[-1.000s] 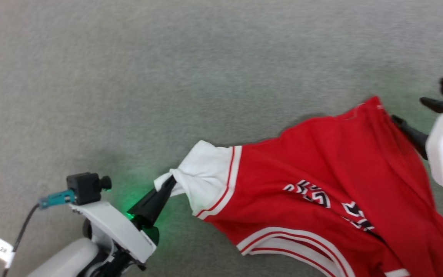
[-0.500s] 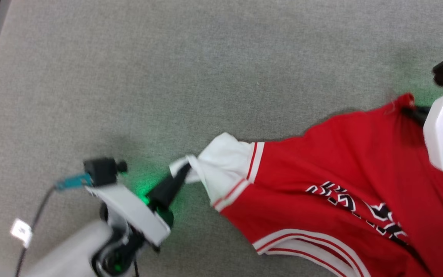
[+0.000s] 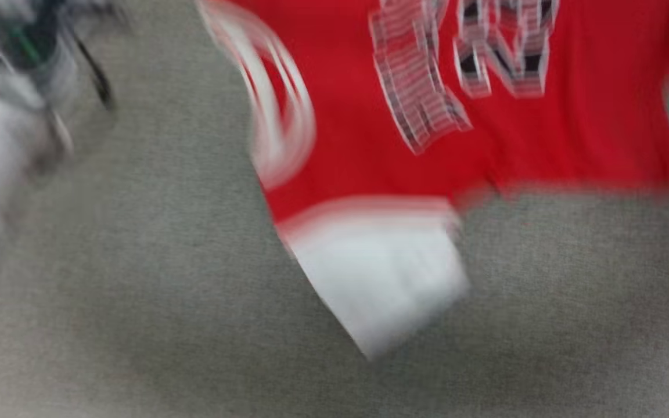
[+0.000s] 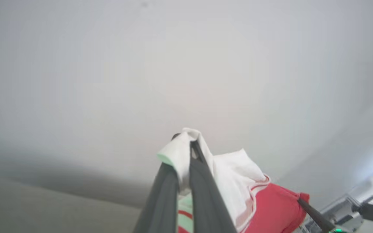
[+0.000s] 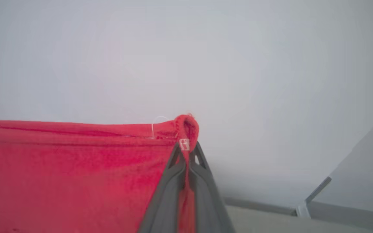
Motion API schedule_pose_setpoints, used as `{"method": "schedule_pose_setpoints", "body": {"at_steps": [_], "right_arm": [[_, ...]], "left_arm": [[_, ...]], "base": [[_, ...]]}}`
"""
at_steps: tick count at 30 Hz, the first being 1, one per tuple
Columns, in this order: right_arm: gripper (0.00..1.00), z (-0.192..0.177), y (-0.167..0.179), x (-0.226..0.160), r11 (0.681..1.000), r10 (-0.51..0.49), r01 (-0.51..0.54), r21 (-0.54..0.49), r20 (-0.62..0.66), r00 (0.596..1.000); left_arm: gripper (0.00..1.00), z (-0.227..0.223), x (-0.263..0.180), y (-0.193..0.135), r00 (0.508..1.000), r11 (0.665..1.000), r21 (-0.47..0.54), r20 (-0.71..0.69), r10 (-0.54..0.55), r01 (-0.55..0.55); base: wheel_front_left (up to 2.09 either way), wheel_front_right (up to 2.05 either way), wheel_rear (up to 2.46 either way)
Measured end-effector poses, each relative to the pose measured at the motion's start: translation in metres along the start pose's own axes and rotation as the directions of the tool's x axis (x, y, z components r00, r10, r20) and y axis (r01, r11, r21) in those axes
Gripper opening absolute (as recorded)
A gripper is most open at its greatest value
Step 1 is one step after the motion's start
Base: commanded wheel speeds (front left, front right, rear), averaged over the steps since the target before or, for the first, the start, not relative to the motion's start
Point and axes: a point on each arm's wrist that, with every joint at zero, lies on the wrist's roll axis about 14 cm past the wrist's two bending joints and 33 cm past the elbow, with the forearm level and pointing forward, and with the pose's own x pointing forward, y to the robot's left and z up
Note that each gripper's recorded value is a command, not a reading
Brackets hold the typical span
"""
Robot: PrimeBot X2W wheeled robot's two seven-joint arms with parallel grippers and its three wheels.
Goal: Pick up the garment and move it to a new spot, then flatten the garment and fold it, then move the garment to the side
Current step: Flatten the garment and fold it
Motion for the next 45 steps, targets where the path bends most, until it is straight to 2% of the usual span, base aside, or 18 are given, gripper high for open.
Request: {"method": "schedule_pose_setpoints", "body": {"at_steps": [2, 6, 10, 12, 14, 19, 24, 27, 32, 34, 42, 45], "right_arm": [[0.00, 0.032, -0.004, 0.005, 0.999, -0.025, 0.023, 0.026, 0.100, 0.995], [0.00, 0.094, -0.017, 0.003, 0.996, -0.085, 0.075, 0.046, 0.291, 0.953], [0.00, 0.097, -0.027, 0.002, 0.992, -0.127, 0.116, 0.053, 0.319, 0.939], [0.00, 0.083, -0.029, 0.003, 0.991, -0.136, 0.127, 0.051, 0.283, 0.949], [0.00, 0.063, -0.031, 0.005, 0.990, -0.141, 0.134, 0.044, 0.239, 0.961], [0.00, -0.035, -0.013, 0.005, 0.997, -0.081, 0.081, 0.004, 0.024, 0.996], [0.00, -0.116, -0.013, -0.030, 1.000, -0.030, 0.029, -0.007, -0.163, 0.986], [0.00, -0.153, -0.014, -0.060, 0.999, 0.003, 0.007, 0.038, -0.254, 0.967], [0.00, -0.189, -0.014, -0.114, 0.993, 0.058, -0.016, 0.119, -0.357, 0.932], [0.00, -0.197, -0.015, -0.134, 0.991, 0.071, -0.021, 0.130, -0.389, 0.919], [0.00, -0.207, -0.012, -0.197, 0.975, 0.090, 0.003, 0.220, -0.413, 0.906], [0.00, -0.217, -0.008, -0.225, 0.969, 0.091, 0.024, 0.245, -0.447, 0.890]], "left_arm": [[0.00, 0.035, 0.024, -0.022, 0.996, 0.999, 0.030, 0.083, -0.031, 0.029], [0.00, 0.083, 0.055, -0.069, 0.968, 0.993, 0.052, 0.224, -0.117, 0.108], [0.00, 0.098, 0.064, -0.091, 0.942, 0.985, 0.024, 0.289, -0.169, 0.169], [0.00, 0.088, 0.065, -0.087, 0.953, 0.987, 0.020, 0.255, -0.162, 0.162], [0.00, 0.064, 0.064, -0.070, 0.971, 0.992, 0.025, 0.198, -0.130, 0.128], [0.00, -0.029, 0.034, -0.003, 0.999, 0.993, -0.114, 0.047, 0.016, -0.010], [0.00, -0.118, -0.031, 0.034, 0.991, 0.972, -0.213, -0.105, 0.079, -0.100], [0.00, -0.152, -0.075, 0.046, 0.980, 0.958, -0.250, -0.173, 0.102, -0.143], [0.00, -0.177, -0.131, 0.042, 0.966, 0.954, -0.261, -0.245, 0.084, -0.149], [0.00, -0.183, -0.150, 0.039, 0.959, 0.962, -0.235, -0.276, 0.069, -0.137], [0.00, -0.187, -0.210, 0.027, 0.946, 0.965, -0.227, -0.321, 0.050, -0.128], [0.00, -0.182, -0.229, 0.022, 0.947, 0.966, -0.226, -0.316, 0.049, -0.125]], "base": [[0.00, 0.00, 0.00], [0.00, 0.00, 0.00], [0.00, 0.00, 0.00], [0.00, 0.00, 0.00], [0.00, 0.00, 0.00], [0.00, 0.00, 0.00], [0.00, 0.00, 0.00], [0.00, 0.00, 0.00], [0.00, 0.00, 0.00], [0.00, 0.00, 0.00], [0.00, 0.00, 0.00], [0.00, 0.00, 0.00]]}}
